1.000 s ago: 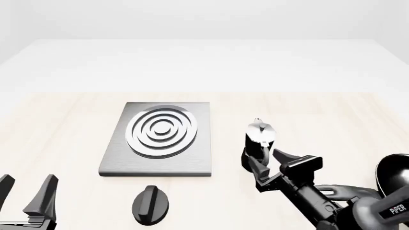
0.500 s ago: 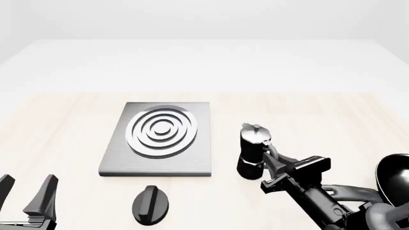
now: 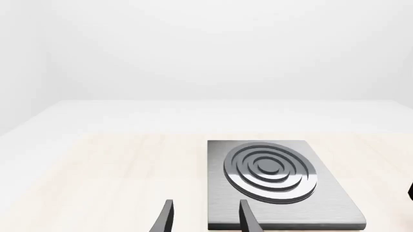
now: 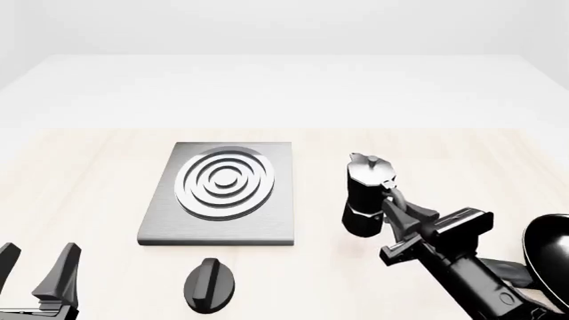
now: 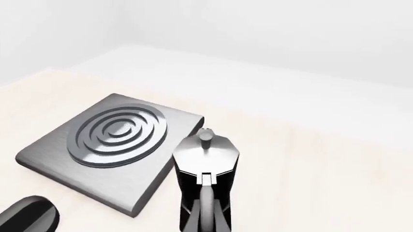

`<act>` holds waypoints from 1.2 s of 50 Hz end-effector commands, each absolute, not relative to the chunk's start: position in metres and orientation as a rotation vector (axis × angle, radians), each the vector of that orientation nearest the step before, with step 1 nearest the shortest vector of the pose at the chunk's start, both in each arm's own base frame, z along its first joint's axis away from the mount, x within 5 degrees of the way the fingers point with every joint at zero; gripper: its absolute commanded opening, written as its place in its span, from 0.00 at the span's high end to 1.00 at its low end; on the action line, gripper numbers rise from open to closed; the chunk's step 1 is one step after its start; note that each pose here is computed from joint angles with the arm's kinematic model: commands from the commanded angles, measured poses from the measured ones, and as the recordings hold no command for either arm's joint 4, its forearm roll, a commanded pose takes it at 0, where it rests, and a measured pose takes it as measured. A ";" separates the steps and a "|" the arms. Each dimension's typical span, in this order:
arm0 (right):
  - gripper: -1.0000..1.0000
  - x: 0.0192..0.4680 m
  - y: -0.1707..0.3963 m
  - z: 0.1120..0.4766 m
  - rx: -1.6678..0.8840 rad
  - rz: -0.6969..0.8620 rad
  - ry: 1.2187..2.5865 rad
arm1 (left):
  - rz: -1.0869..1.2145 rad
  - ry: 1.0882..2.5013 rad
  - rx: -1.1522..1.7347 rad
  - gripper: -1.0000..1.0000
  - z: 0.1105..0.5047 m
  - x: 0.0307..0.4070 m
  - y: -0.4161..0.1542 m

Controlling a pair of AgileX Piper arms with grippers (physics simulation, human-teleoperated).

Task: Put the moka pot on the stove.

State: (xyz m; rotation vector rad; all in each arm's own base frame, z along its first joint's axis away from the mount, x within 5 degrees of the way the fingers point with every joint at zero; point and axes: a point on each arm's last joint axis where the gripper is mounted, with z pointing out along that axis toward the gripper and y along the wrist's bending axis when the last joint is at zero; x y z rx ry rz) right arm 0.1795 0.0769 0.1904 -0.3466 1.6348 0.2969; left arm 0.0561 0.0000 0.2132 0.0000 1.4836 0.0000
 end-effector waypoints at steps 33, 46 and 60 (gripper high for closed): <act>1.00 0.186 0.090 0.248 -0.381 0.325 1.524 | 0.000 1.484 0.000 0.00 0.213 0.056 0.000; 1.00 0.195 0.101 0.256 -0.397 0.348 1.518 | 0.000 1.484 0.000 0.00 0.213 0.056 0.000; 1.00 0.210 0.116 0.262 -0.404 0.383 1.499 | 0.000 1.484 0.000 0.00 0.213 0.056 0.000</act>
